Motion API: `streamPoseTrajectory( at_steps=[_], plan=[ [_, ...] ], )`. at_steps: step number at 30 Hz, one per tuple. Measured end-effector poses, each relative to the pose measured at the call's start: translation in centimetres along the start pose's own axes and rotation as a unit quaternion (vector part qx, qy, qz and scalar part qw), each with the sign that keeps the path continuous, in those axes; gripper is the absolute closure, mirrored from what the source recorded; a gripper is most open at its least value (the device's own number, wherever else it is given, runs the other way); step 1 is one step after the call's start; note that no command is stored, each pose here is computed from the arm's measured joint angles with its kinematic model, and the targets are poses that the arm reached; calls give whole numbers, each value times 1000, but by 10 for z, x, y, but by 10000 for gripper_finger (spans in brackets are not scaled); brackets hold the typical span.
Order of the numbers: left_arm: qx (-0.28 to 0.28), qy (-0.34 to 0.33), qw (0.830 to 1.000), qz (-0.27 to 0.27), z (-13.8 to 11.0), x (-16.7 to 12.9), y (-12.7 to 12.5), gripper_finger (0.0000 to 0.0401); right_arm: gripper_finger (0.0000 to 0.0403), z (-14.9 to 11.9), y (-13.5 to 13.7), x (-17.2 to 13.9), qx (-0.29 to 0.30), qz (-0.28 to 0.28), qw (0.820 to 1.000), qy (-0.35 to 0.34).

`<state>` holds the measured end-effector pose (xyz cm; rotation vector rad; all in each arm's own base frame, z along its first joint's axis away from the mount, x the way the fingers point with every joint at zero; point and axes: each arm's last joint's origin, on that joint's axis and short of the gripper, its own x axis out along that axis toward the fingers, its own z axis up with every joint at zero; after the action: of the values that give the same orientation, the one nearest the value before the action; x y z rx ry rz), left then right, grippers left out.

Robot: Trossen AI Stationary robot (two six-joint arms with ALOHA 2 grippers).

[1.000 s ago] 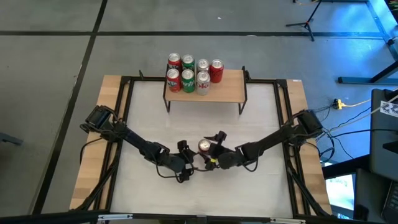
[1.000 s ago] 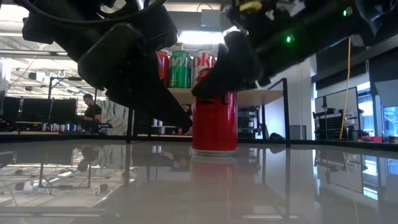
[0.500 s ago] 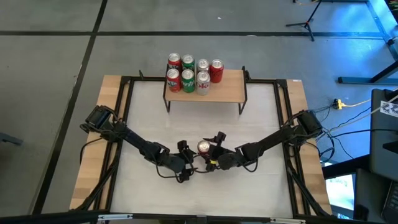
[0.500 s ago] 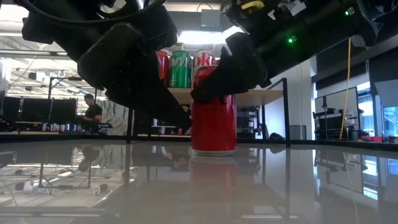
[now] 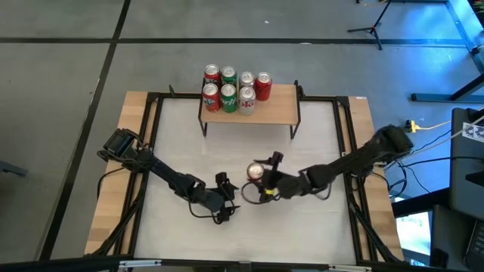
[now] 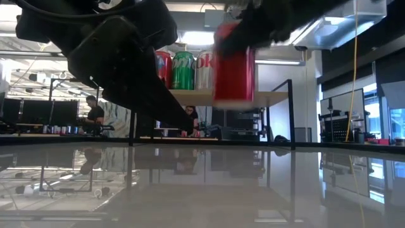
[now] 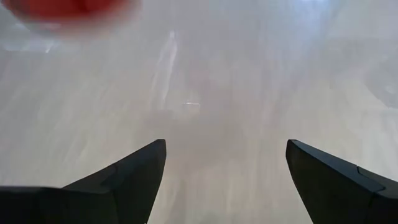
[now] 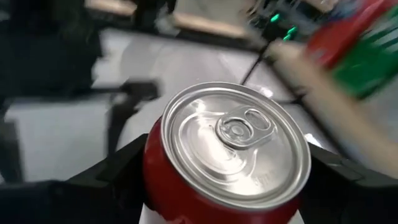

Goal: Place canned beverage on shelf
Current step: Put the red black soda can aligned with the other red black soda can on the shelf

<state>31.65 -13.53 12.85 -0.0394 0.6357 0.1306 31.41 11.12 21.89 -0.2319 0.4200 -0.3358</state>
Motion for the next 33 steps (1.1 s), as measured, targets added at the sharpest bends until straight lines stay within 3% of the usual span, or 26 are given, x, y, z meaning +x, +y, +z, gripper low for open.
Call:
streamPoseTrajectory(
  at_steps=[9, 16, 27, 33],
  plan=[
    [-1, -3, 1000, -1, 1, 0, 0, 80, 100, 54, -73, -45, 5, -62, 997, -54],
    [2, -3, 1000, -1, 1, 0, 0, 80, 99, 69, -135, -39, 28, -60, 997, -44],
    [3, -3, 1000, -1, 1, 0, 0, 80, 98, 53, -218, -12, 67, -55, 996, -20],
    [3, -3, 1000, -1, 1, 0, 0, 80, 98, 41, -245, 2, 86, -56, 995, -9]
  ],
)
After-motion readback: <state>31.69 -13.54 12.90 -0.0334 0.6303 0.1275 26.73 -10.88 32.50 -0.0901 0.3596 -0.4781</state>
